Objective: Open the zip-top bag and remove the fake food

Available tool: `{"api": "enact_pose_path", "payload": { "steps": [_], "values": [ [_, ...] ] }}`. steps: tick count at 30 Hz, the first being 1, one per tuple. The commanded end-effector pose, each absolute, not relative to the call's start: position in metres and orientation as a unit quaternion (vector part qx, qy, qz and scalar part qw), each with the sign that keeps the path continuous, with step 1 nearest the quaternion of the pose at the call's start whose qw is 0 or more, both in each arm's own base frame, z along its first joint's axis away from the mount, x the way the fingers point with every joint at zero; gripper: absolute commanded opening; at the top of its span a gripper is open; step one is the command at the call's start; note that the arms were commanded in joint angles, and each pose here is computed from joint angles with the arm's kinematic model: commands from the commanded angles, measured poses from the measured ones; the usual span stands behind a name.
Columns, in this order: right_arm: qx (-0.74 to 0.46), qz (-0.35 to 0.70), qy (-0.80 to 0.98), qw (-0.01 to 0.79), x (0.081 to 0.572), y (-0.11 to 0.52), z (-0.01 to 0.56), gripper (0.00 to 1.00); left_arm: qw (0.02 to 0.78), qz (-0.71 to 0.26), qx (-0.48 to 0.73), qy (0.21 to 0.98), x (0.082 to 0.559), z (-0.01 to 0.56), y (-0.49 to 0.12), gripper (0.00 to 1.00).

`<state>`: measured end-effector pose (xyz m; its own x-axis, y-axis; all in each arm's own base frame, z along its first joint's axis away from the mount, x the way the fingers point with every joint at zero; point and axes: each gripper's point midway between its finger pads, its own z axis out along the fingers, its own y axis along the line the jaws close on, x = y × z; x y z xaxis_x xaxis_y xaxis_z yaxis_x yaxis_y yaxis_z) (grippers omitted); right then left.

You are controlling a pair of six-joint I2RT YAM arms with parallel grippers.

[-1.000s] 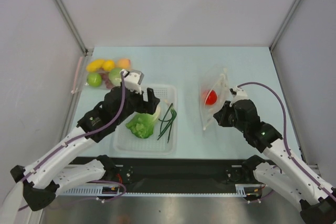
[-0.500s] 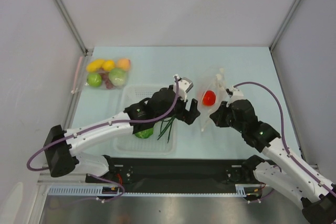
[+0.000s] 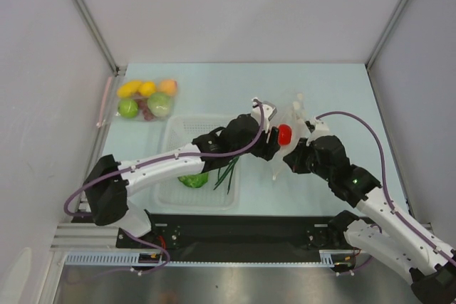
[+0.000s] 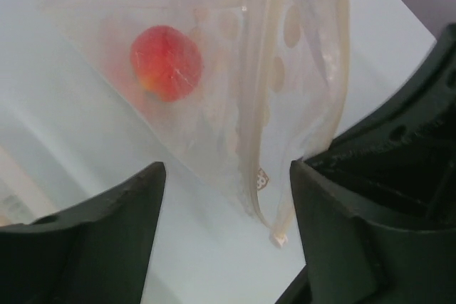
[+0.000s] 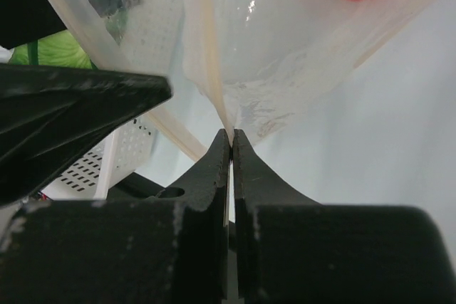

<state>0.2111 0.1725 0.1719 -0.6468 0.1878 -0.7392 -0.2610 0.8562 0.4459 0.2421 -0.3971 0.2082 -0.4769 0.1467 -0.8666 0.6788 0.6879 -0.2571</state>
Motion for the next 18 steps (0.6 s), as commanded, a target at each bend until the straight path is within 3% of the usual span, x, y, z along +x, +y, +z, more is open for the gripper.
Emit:
{"api": "enact_pose_path", "payload": {
  "steps": [1,2,4,5,6,8,11,14,18],
  "values": [
    [-0.024,0.292,0.846,0.445,0.211,0.177,0.206,0.0,0.454,-0.281,0.237,0.812,0.257,0.213,-0.401,0.65],
    [-0.024,0.293,0.846,0.445,0.21,0.176,0.207,0.0,0.453,-0.278,0.234,0.814,0.259,0.21,-0.4,0.45],
    [-0.026,0.293,0.846,0.445,0.207,0.174,0.211,0.0,0.449,-0.267,0.232,0.82,0.263,0.202,-0.398,0.24],
    [-0.027,0.294,0.845,0.446,0.205,0.174,0.215,0.04,0.446,-0.261,0.232,0.824,0.263,0.198,-0.396,0.05],
    [-0.029,0.296,0.84,0.454,0.205,0.173,0.225,0.07,0.443,-0.256,0.232,0.827,0.264,0.194,-0.394,0.0],
    [-0.032,0.287,0.837,0.464,0.203,0.166,0.236,0.19,0.437,-0.244,0.229,0.835,0.268,0.185,-0.386,0.0],
    [-0.035,0.26,0.825,0.501,0.206,0.151,0.263,0.52,0.426,-0.247,0.228,0.84,0.268,0.176,-0.375,0.0],
    [-0.039,0.226,0.817,0.529,0.217,0.14,0.282,0.65,0.418,-0.254,0.237,0.84,0.266,0.168,-0.369,0.0],
    [-0.043,0.204,0.827,0.522,0.243,0.136,0.273,0.71,0.412,-0.265,0.252,0.835,0.259,0.168,-0.368,0.0]
  ]
}}
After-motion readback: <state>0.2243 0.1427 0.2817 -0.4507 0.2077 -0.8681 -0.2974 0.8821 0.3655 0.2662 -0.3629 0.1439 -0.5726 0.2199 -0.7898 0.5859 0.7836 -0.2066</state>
